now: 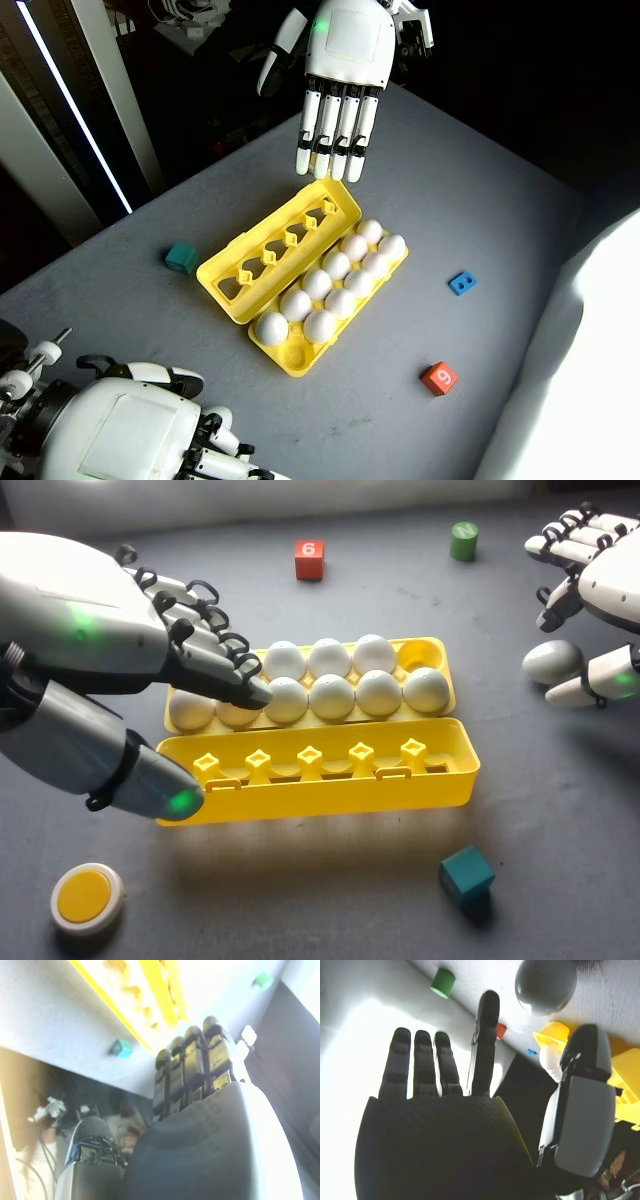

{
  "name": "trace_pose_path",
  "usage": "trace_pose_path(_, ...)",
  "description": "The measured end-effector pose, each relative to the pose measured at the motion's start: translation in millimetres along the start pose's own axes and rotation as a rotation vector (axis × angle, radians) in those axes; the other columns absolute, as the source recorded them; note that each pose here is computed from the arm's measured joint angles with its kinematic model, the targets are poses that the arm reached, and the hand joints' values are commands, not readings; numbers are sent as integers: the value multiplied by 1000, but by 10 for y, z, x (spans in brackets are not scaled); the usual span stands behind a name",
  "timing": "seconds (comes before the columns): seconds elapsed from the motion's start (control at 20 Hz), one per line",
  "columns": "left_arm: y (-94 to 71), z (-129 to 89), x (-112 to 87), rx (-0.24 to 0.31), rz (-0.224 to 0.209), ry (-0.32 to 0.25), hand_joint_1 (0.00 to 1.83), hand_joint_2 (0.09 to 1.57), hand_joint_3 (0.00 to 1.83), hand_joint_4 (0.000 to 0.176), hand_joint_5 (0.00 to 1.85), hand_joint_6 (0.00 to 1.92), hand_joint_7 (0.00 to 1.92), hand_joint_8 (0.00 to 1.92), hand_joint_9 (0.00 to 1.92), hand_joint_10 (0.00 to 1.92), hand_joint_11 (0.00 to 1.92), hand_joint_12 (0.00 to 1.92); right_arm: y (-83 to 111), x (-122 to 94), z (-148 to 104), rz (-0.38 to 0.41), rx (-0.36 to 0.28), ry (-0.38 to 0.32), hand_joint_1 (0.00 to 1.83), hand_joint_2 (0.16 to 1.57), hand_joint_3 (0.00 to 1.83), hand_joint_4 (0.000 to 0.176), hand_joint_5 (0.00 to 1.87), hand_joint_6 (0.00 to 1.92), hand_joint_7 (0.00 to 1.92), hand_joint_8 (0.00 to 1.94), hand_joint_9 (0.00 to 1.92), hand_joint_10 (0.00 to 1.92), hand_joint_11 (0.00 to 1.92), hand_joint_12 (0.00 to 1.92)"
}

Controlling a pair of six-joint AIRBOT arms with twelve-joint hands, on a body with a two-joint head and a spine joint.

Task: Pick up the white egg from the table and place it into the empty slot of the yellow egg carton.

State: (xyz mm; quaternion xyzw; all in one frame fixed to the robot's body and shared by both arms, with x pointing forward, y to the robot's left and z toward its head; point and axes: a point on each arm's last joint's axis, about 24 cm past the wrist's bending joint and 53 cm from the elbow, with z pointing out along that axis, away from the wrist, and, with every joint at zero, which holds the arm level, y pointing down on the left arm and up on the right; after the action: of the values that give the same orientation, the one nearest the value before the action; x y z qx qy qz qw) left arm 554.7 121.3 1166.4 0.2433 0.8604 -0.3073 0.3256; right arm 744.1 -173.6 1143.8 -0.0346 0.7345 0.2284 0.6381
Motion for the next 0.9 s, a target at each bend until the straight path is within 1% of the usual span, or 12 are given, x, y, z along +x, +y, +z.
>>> trace_pose_path(0.1, -20, 3, 1, 6, -3, 0, 0, 1217, 1, 0, 185, 3, 154, 1, 125, 1, 0, 252, -24, 8, 29, -7, 3, -4, 574, 880, 9, 105, 838, 37, 0, 0, 0, 0, 0, 0)
trace_pose_path(0.2, -18, 3, 4, 5, -2, 1, 0, 1224, 1, 0, 192, 1, 175, 1, 138, 1, 0, 273, -40, 16, 52, -13, 3, -6, 644, 891, 12, 72, 850, 38, 0, 0, 0, 0, 0, 0)
trace_pose_path(0.3, -14, 3, 4, 3, 0, 1, 0, 1219, 0, 0, 186, 1, 173, 1, 144, 1, 0, 295, -32, 16, 65, -13, -5, -7, 617, 914, 19, 104, 853, 35, 0, 0, 0, 0, 0, 0)
trace_pose_path(0.45, -15, 3, 5, 3, 0, 1, 0, 1223, 1, 0, 182, 0, 160, 1, 135, 1, 0, 280, -24, 42, 57, -12, -17, -10, 711, 922, 16, 115, 909, 52, 0, 0, 0, 0, 0, 0)
trace_pose_path(0.5, -13, 3, 5, 3, 1, 2, 0, 1225, 1, 0, 190, 4, 164, 3, 136, 1, 0, 277, -18, 59, 65, -10, -18, -7, 653, 957, 29, 138, 889, 42, 0, 0, 0, 0, 0, 0)
trace_pose_path(0.55, -17, 2, 1, 4, 0, 0, 0, 1228, 1, 0, 198, 2, 173, 2, 139, 1, 0, 277, -16, 61, 70, -11, -19, -8, 734, 950, 18, 99, 949, 61, 0, 0, 0, 0, 0, 0)
trace_pose_path(0.6, -17, 2, 2, 4, 0, 1, 0, 1228, 1, 0, 198, 2, 173, 2, 139, 1, 0, 277, -10, 56, 71, -9, -20, -11, 734, 950, 18, 99, 949, 61, 0, 0, 0, 0, 0, 0)
trace_pose_path(0.7, -15, 2, 3, 3, 0, 1, 0, 1233, 3, 0, 185, 0, 159, 0, 128, 0, 0, 268, 5, 57, 75, -6, -23, -14, 806, 940, 8, 81, 993, 73, 0, 0, 0, 0, 0, 0)
trace_pose_path(0.75, -15, 2, 3, 3, 0, 1, 0, 1230, 1, 0, 189, 2, 162, 2, 131, 2, 0, 269, 6, 59, 76, -1, -23, -13, 863, 938, 5, 40, 1020, 78, 0, 0, 0, 0, 0, 0)
trace_pose_path(0.8, -16, 2, 2, 4, 0, 1, 0, 1226, 0, 0, 189, 2, 163, 3, 132, 2, 0, 269, 13, 60, 76, -2, -26, -13, 894, 949, 9, 39, 1046, 85, 0, 0, 0, 0, 0, 0)
trace_pose_path(0.85, -16, 2, 4, 3, 0, 1, 0, 1222, 0, 0, 175, 0, 156, 0, 128, 0, 0, 267, 17, 61, 77, -3, -27, -13, 1026, 1094, 0, 149, 1108, 611, 0, 0, 0, 0, 0, 0)
trace_pose_path(0.9, -16, 2, 4, 3, 0, 1, 0, 1224, 0, 0, 165, 0, 145, 0, 119, 1, 0, 241, 19, 57, 77, -1, -28, -15, 1089, 1054, 0, 94, 1149, 673, 10, 1, 0, 0, 0, 0)
